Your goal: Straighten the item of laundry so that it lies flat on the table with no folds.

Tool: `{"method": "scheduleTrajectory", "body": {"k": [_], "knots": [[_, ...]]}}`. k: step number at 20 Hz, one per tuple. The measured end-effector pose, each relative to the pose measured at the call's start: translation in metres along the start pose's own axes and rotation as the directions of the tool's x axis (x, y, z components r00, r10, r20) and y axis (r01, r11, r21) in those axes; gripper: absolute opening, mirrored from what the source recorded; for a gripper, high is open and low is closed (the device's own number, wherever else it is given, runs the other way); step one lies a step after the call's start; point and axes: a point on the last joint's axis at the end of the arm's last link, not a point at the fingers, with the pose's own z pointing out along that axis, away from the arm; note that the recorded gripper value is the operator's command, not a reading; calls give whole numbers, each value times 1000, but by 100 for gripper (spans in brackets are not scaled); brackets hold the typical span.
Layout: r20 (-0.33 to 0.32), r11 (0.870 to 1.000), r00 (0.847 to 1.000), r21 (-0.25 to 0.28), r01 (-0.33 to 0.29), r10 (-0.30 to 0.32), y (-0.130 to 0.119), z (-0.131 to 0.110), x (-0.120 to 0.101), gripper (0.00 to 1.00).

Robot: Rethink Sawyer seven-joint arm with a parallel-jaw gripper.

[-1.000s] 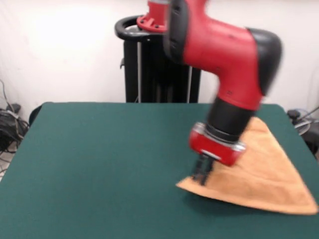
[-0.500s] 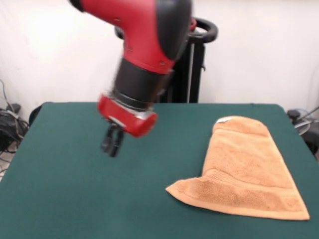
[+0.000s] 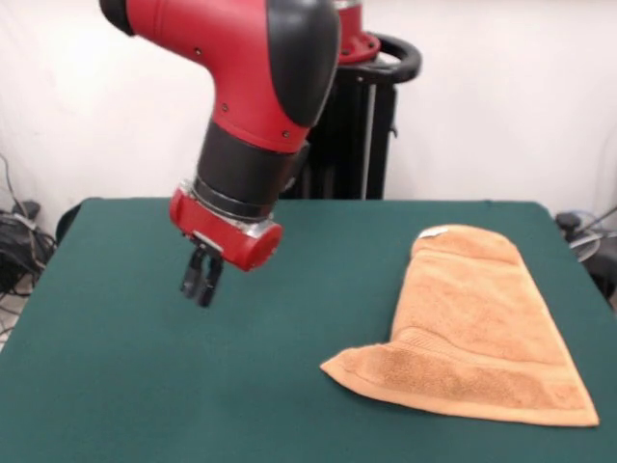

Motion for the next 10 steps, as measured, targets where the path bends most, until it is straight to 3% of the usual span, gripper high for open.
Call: {"method": "scheduleTrajectory", "body": {"k": [6,10], "knots": [[-57,996,998,-89,-11,5,32,-10,21,0],[-117,990,993,-140,-13,-4,55,-31,44,0]]}}
